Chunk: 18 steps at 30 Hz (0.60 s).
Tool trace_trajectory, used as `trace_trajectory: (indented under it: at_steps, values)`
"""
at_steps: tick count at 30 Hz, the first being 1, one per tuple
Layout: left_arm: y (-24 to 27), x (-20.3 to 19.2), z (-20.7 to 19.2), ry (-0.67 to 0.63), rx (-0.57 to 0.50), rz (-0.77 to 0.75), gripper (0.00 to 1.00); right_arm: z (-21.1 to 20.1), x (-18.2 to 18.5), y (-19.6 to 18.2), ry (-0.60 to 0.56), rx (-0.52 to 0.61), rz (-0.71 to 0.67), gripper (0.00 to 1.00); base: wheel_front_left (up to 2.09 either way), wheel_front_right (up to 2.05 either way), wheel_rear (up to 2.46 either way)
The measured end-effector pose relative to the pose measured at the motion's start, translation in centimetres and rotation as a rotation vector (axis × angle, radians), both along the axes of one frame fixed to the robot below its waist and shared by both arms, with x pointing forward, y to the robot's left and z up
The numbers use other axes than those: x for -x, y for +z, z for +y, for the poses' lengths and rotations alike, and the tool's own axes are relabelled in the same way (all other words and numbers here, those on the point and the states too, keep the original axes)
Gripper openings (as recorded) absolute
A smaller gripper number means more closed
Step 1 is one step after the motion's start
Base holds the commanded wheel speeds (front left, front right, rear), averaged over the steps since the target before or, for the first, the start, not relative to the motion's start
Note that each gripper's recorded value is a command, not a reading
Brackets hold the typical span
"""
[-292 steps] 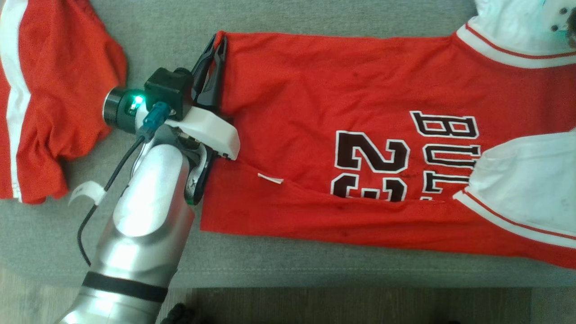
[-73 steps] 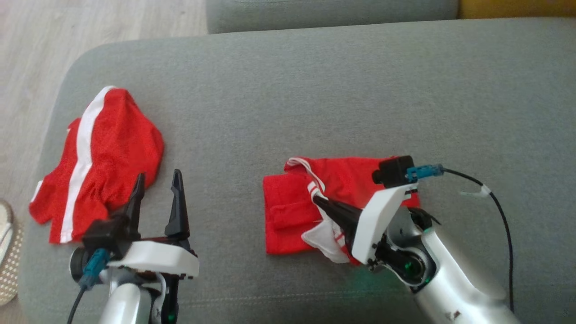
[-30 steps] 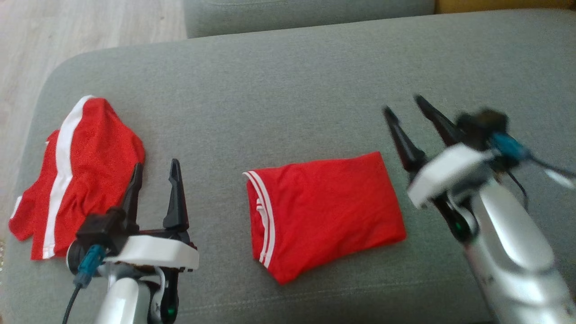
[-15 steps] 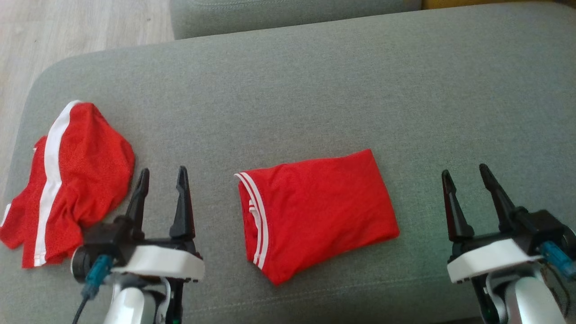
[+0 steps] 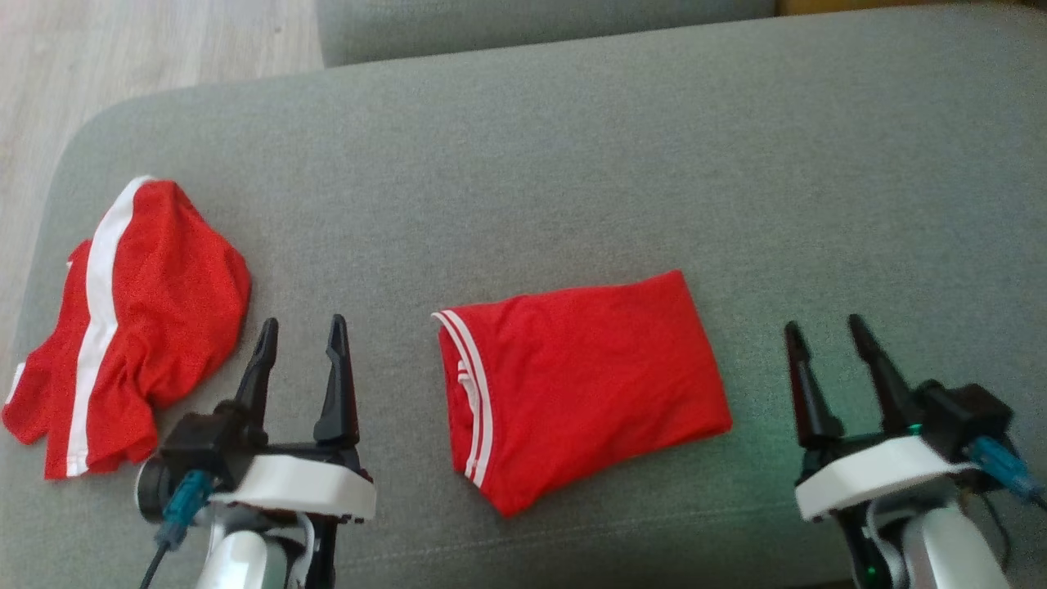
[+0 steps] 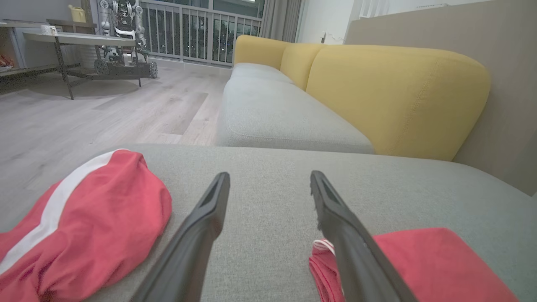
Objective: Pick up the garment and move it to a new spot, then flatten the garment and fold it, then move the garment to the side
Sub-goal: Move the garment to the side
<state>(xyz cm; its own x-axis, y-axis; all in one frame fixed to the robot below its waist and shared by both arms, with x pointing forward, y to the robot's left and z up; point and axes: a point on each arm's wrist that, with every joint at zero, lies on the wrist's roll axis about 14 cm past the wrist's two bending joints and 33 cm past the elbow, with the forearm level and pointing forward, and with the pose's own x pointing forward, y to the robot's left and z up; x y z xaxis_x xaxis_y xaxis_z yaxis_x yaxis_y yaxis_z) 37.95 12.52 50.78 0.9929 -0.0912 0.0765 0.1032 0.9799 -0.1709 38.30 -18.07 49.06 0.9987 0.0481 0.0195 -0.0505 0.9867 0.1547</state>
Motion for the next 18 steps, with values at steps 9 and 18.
trace_trajectory:
  at_steps: [9, 18]
  values:
    - [-1.0, -1.8, 1.0, 0.015, -0.005, 0.022, 1.0, 2.6, -2.2, -4.3, 0.069, -0.103, 0.188, 1.0, 0.0, 0.0, 0.0]
    - [-2.8, -2.6, 2.4, 0.054, -0.033, 0.071, 1.0, 5.7, -3.7, -8.2, 0.148, -0.192, 0.373, 1.0, 0.0, 0.0, 0.0]
